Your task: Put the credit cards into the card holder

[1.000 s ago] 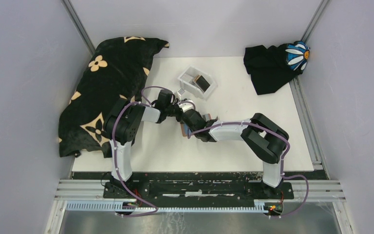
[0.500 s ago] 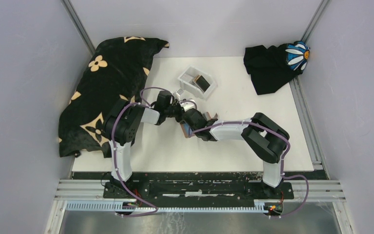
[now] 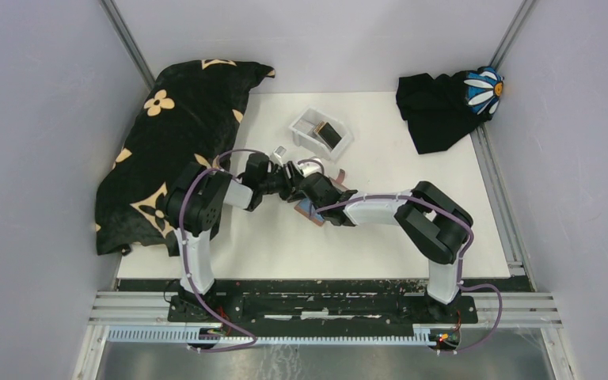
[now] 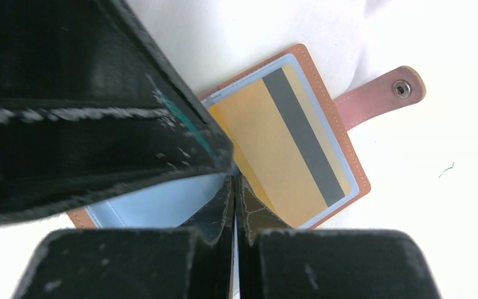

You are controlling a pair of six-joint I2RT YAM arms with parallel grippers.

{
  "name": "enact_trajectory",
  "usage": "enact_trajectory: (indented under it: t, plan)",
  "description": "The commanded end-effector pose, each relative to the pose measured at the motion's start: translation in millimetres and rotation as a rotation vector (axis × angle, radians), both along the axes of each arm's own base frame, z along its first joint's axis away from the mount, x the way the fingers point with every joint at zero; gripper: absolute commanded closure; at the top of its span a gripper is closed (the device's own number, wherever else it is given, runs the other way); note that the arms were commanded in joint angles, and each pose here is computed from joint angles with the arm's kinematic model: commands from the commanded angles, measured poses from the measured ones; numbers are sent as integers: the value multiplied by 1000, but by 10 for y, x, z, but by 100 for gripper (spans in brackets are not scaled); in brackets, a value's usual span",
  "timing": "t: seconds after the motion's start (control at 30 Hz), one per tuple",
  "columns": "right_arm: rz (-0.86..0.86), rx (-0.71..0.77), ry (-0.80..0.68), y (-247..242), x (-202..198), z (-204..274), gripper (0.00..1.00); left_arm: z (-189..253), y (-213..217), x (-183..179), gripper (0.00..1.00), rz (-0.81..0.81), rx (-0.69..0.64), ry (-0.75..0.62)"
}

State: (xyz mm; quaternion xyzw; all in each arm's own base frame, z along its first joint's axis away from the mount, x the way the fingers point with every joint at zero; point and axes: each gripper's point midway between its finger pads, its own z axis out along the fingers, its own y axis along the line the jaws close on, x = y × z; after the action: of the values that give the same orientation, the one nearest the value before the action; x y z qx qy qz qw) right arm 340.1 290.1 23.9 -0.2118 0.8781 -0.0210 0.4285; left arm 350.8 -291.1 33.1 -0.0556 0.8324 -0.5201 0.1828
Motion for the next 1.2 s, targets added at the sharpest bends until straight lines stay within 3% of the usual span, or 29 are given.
enact_trajectory:
  t: [0.0,0.27,0.47,0.83,1.17]
  plan:
    - [21,79,-40,102,41,291,97,194,201,203,46,158,-81,-32]
    - [83,150,-57,291,-32,537,80,619,479,304,45,304,-93,-143]
    - [64,142,-73,254,-10,759,68,738,713,116,38,401,-29,-176]
    - [-66,109,-47,-158,321,774,64,465,861,-646,26,494,1,-113]
    - [-129,114,35,-370,543,598,63,251,515,-859,24,445,4,-58]
